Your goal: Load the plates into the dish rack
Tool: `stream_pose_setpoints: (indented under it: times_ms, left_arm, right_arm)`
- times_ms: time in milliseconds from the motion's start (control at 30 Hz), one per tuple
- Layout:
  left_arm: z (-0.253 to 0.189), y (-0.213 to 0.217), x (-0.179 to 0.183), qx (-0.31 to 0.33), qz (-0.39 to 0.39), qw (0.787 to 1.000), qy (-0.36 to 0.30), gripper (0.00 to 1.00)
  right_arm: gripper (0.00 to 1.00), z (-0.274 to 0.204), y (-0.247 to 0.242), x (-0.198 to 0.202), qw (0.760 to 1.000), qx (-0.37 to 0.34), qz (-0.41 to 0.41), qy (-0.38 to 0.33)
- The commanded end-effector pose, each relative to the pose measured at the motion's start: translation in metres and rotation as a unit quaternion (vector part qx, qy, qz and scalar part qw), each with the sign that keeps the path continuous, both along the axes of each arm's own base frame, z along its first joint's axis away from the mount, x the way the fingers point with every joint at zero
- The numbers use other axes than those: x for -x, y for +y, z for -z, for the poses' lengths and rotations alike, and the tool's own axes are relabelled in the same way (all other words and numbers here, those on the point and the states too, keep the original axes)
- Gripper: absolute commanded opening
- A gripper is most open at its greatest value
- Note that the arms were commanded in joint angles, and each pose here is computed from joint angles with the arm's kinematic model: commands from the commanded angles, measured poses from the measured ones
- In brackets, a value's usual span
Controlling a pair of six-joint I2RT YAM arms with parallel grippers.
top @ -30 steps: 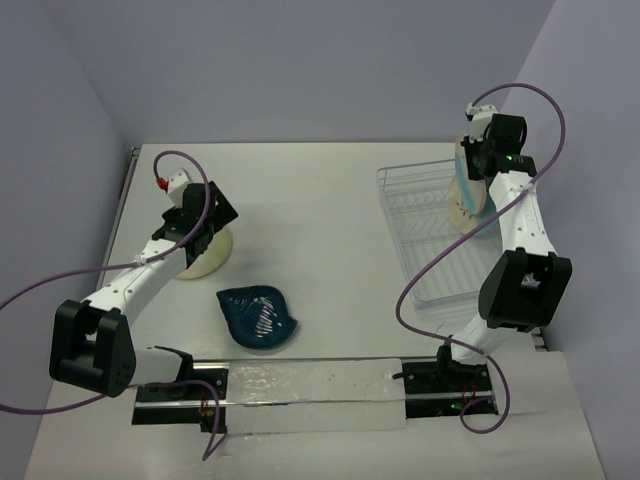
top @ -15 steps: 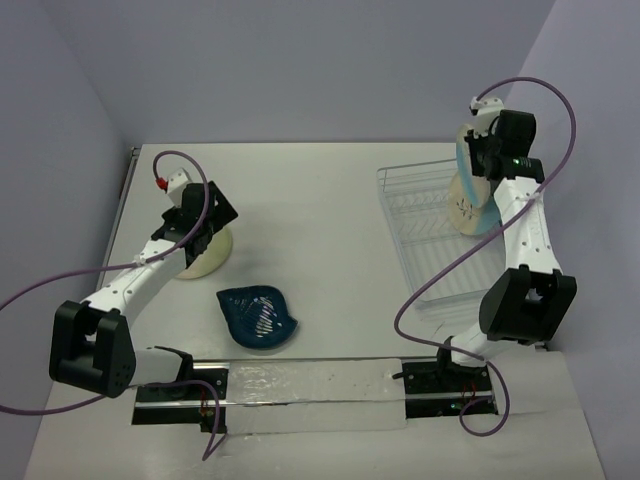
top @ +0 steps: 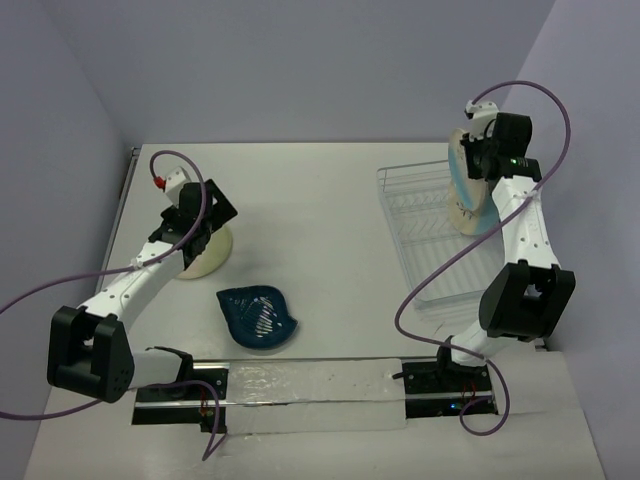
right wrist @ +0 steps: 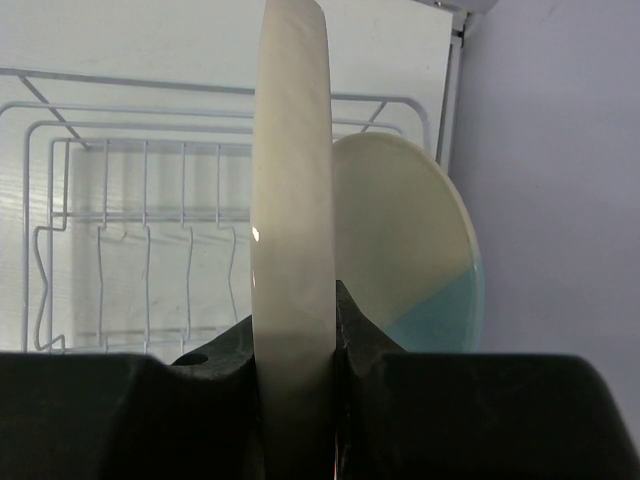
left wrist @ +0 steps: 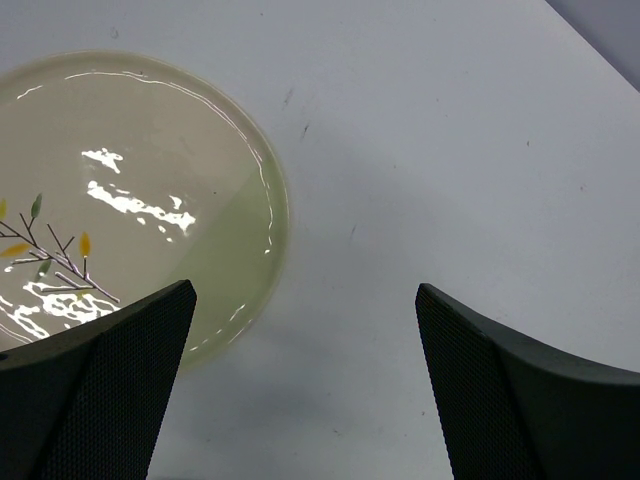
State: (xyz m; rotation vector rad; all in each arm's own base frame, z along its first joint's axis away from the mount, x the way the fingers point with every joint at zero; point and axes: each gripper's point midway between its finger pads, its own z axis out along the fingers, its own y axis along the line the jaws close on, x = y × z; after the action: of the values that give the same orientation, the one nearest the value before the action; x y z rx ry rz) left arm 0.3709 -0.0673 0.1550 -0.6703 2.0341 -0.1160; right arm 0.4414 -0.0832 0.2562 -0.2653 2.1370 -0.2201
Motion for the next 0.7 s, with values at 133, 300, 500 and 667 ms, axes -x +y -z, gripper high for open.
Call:
stream_pose_setpoints:
  times_ms: [133, 300, 500, 667]
  left_arm:
    - [-0.012, -0.001, -0.010, 0.005, -0.004, 1.000, -0.018, 0.99]
    - [-0.005, -0.003, -0.014, 0.004, -0.002, 1.000, -0.007, 0.99]
    - [-0.003, -0.002, -0.015, 0.001, -0.005, 1.000, -0.001, 0.99]
    - [-0.004, -0.001, -0.014, 0.001, -0.007, 1.000, -0.001, 0.99]
  right_arm:
    - [0.00, -0.023, -0.012, -0.025, 0.997, 0.039, 0.004, -0.062]
    - [0.00, -0.008, -0.015, -0.029, 0.998, 0.044, 0.004, -0.045]
    - [0.00, 0.007, -0.017, -0.030, 0.999, 0.043, 0.005, -0.031]
    - [0.00, 0.019, -0.018, -0.034, 0.999, 0.026, 0.004, -0.024]
